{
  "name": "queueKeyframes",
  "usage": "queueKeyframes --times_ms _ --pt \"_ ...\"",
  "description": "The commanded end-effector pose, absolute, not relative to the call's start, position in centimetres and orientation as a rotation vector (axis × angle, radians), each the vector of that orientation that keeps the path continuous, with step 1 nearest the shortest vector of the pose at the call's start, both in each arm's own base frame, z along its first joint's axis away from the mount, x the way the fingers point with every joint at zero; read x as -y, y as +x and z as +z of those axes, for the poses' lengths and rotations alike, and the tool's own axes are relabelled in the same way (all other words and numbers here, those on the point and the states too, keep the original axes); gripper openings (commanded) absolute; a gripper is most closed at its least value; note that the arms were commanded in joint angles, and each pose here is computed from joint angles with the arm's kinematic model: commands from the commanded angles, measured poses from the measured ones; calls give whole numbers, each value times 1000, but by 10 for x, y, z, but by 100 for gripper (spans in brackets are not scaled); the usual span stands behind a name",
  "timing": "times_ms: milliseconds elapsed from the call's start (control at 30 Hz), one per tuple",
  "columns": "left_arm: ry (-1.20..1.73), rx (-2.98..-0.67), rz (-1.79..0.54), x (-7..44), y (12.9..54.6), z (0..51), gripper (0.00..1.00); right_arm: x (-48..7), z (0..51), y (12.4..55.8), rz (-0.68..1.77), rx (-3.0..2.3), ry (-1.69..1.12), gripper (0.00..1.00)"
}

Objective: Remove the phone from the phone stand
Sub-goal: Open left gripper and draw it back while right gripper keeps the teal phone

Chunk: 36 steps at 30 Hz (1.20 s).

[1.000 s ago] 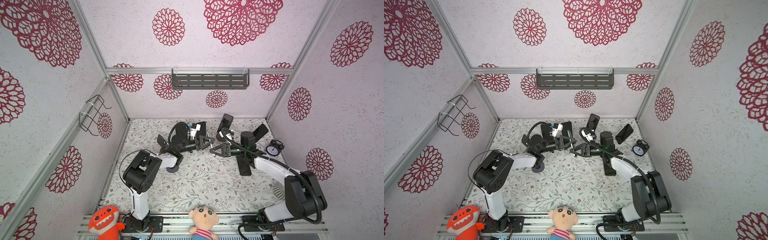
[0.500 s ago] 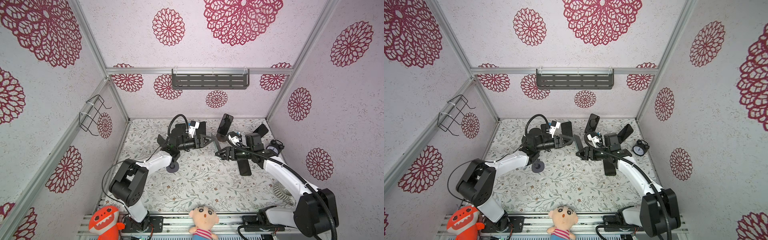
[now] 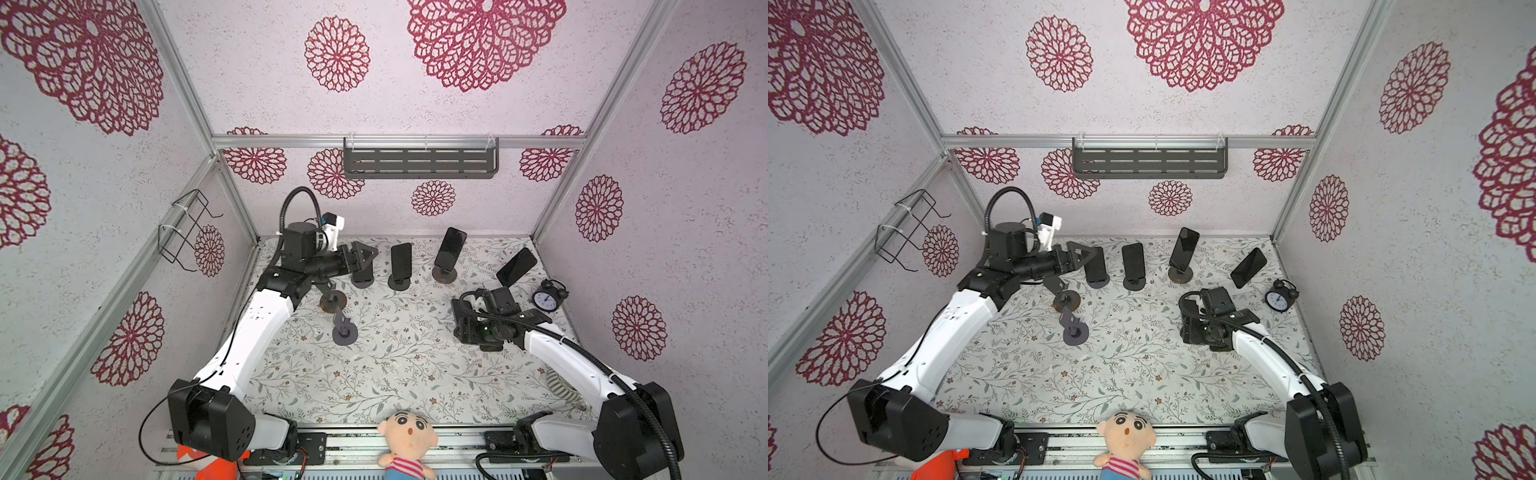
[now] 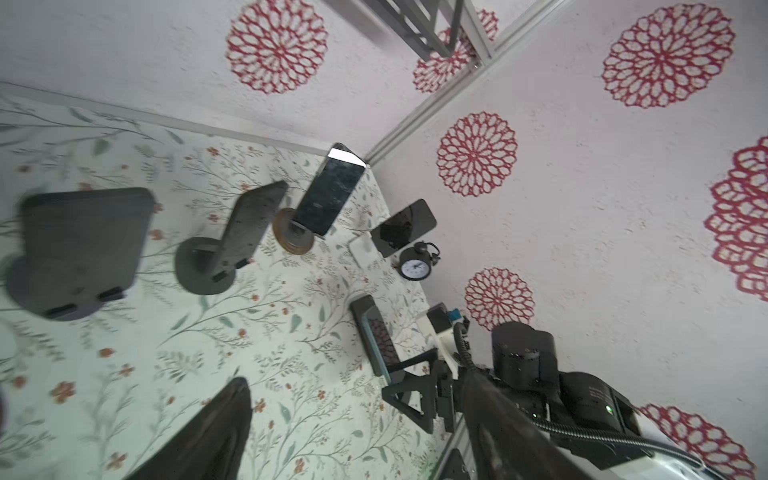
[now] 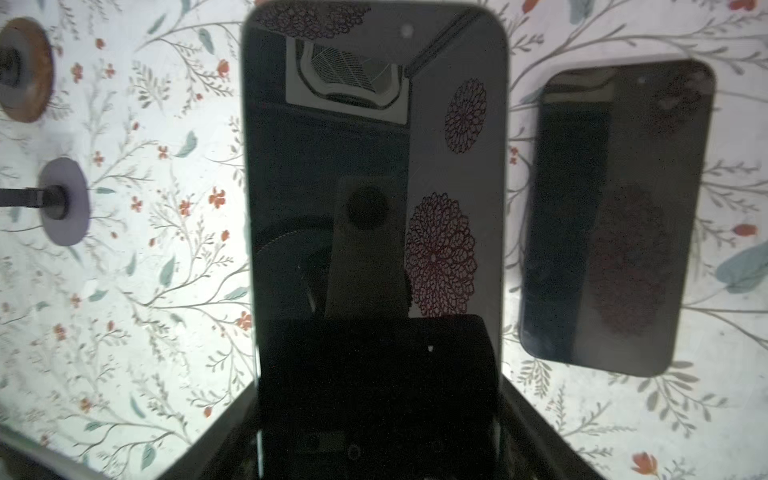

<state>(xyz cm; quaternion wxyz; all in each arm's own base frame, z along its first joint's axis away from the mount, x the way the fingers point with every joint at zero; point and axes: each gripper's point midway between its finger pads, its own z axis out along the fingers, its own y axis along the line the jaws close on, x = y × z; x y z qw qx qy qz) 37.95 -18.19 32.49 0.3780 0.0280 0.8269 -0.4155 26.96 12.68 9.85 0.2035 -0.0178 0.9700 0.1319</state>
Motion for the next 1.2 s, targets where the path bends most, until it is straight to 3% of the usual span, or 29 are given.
queueKeyframes --times_ms 0,733,1167 --pt "58 -2212 -972 156 371 298 83 -118 102 290 252 -2627 3 33" --pt "80 -2176 -1111 147 386 265 84 -124 50 299 118 -2711 4 34" --pt "21 -2142 -1152 134 383 255 84 -123 31 294 -30 -2777 -2 43"
